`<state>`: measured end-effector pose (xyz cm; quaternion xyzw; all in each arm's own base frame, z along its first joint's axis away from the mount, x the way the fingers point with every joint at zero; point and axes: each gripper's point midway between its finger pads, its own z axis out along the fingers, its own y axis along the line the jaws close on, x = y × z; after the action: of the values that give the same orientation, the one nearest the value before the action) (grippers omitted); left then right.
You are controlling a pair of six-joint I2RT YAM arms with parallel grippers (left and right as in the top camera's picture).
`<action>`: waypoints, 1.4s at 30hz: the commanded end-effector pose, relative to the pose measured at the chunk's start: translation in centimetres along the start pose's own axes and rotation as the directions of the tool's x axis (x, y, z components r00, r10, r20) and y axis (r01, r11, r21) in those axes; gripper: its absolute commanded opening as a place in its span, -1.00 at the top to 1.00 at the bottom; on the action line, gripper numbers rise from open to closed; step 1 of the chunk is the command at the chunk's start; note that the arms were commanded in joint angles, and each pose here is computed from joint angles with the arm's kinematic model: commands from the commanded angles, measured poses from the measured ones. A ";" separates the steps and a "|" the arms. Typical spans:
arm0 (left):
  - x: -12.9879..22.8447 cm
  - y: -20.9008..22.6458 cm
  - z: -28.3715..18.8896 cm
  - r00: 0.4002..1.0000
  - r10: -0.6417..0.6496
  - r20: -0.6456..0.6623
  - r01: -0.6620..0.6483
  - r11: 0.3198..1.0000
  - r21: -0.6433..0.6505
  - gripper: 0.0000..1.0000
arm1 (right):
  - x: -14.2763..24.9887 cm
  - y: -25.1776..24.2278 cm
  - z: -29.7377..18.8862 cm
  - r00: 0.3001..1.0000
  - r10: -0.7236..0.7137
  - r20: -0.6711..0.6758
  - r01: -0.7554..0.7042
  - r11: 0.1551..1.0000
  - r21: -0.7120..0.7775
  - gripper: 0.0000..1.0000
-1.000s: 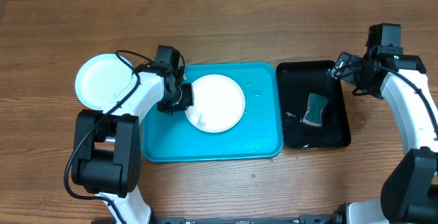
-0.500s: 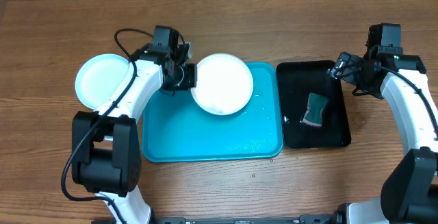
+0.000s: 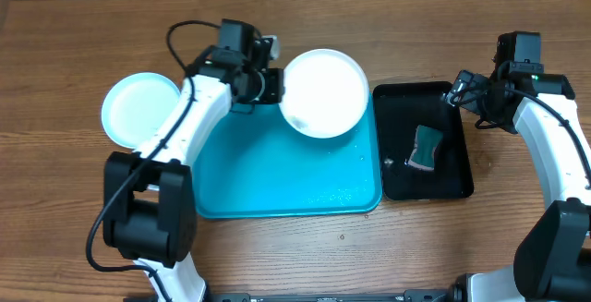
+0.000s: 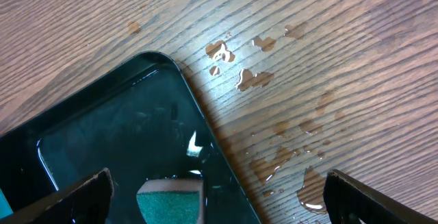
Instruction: Clean dirty plates on tray and stack at the side
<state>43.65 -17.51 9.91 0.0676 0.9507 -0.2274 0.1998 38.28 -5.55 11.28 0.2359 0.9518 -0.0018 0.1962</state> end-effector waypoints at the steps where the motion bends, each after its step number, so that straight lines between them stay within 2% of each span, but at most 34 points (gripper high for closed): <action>1: -0.5 -3.3 0.8 1.000 0.016 0.020 -0.017 1.000 0.025 0.92 | -0.5 0.1 -0.9 0.999 -0.001 0.033 0.001 1.000 -0.005 -1.00; 12: -0.4 -8.4 2.6 0.988 0.118 0.102 -0.112 0.992 -0.060 0.92 | -0.6 0.1 -0.9 0.999 0.000 0.035 0.001 1.000 -0.007 -1.00; 19: -0.4 -9.8 2.8 0.986 0.117 0.120 -0.113 0.993 -0.043 0.92 | -3.0 1.2 -1.2 0.992 0.026 0.123 -0.017 0.997 -0.075 -1.00; 28: -1.3 -10.2 2.5 0.978 0.137 0.159 -0.126 0.989 -0.078 0.92 | -6.6 -5.6 -1.4 0.936 0.287 0.203 -0.278 0.958 -0.070 -1.00; 32: -2.6 -11.0 1.8 0.965 0.158 0.209 -0.136 0.984 -0.118 0.92 | -6.9 -7.6 -1.5 0.922 0.324 0.210 -0.320 0.946 -0.056 -1.00; 38: -4.4 -13.1 0.3 0.934 0.215 0.284 -0.165 0.968 -0.191 0.92 | -6.9 -8.0 -1.5 0.919 0.332 0.211 -0.329 0.943 -0.052 -1.00; 42: -5.0 -14.5 -0.7 0.896 0.313 0.314 -0.224 0.931 -0.287 0.92 | -6.9 -8.0 -1.5 0.919 0.332 0.211 -0.329 0.943 -0.052 -1.00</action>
<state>44.07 -29.94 16.34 0.1196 0.9148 -0.1376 0.3605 39.59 -15.75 13.31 0.3900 0.8765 0.0090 0.2822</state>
